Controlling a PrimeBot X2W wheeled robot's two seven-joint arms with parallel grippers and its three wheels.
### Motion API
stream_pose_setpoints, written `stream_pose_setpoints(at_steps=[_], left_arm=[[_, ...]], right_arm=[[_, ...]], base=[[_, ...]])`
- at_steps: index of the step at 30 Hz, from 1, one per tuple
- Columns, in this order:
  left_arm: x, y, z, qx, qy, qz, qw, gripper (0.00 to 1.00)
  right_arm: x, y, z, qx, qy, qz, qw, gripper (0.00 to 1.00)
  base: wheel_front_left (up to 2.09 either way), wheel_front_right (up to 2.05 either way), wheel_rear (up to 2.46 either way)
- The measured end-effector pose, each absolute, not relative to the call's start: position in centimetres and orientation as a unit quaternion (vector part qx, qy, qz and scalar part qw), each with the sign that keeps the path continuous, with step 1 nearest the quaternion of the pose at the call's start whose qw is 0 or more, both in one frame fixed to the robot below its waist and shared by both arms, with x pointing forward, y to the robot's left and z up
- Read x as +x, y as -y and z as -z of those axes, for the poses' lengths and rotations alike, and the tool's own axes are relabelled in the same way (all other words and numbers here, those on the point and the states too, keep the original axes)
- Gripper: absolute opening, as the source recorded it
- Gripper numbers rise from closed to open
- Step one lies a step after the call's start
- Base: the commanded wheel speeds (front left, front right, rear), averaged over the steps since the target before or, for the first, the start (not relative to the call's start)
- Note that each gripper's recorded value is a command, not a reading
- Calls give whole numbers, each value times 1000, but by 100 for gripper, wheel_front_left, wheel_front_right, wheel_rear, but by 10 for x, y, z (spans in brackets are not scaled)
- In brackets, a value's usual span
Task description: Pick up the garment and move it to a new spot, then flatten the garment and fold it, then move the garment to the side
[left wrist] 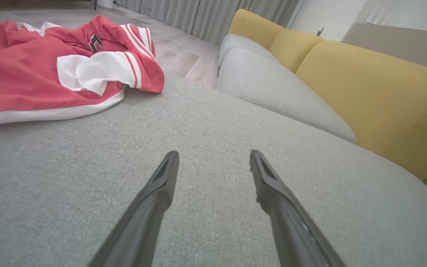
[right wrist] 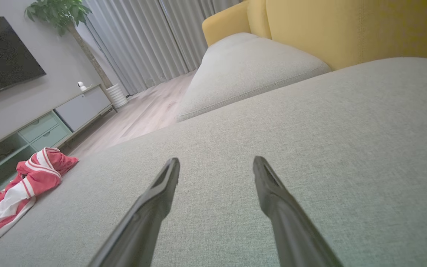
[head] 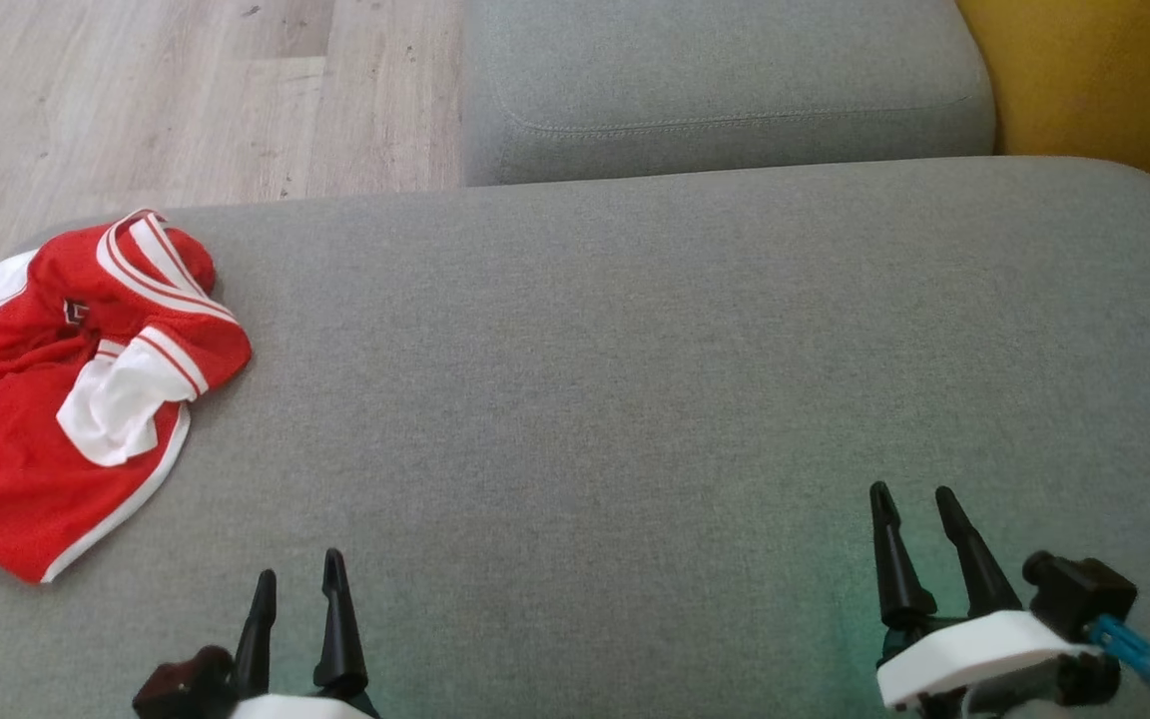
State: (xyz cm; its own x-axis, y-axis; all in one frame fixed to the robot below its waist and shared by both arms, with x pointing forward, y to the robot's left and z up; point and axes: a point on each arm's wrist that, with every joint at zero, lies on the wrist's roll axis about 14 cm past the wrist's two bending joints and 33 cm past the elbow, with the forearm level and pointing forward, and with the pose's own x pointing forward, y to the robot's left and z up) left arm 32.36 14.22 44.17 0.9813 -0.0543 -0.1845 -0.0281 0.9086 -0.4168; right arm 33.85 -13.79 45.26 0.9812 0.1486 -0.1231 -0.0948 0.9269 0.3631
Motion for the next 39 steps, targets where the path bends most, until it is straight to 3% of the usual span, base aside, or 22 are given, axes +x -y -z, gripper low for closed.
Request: stream_pose_setpoints(at_steps=[28,39], left_arm=[[315,-138,-442,-69,-69,25,995,100],[314,-139,-441,-66,-70,23,995,100]], right_arm=[[334,112,-459,18,-39,-132,990,100],[333,111,-457,12,-42,-134,990,100]], base=[[0,0,0],[0,0,0]])
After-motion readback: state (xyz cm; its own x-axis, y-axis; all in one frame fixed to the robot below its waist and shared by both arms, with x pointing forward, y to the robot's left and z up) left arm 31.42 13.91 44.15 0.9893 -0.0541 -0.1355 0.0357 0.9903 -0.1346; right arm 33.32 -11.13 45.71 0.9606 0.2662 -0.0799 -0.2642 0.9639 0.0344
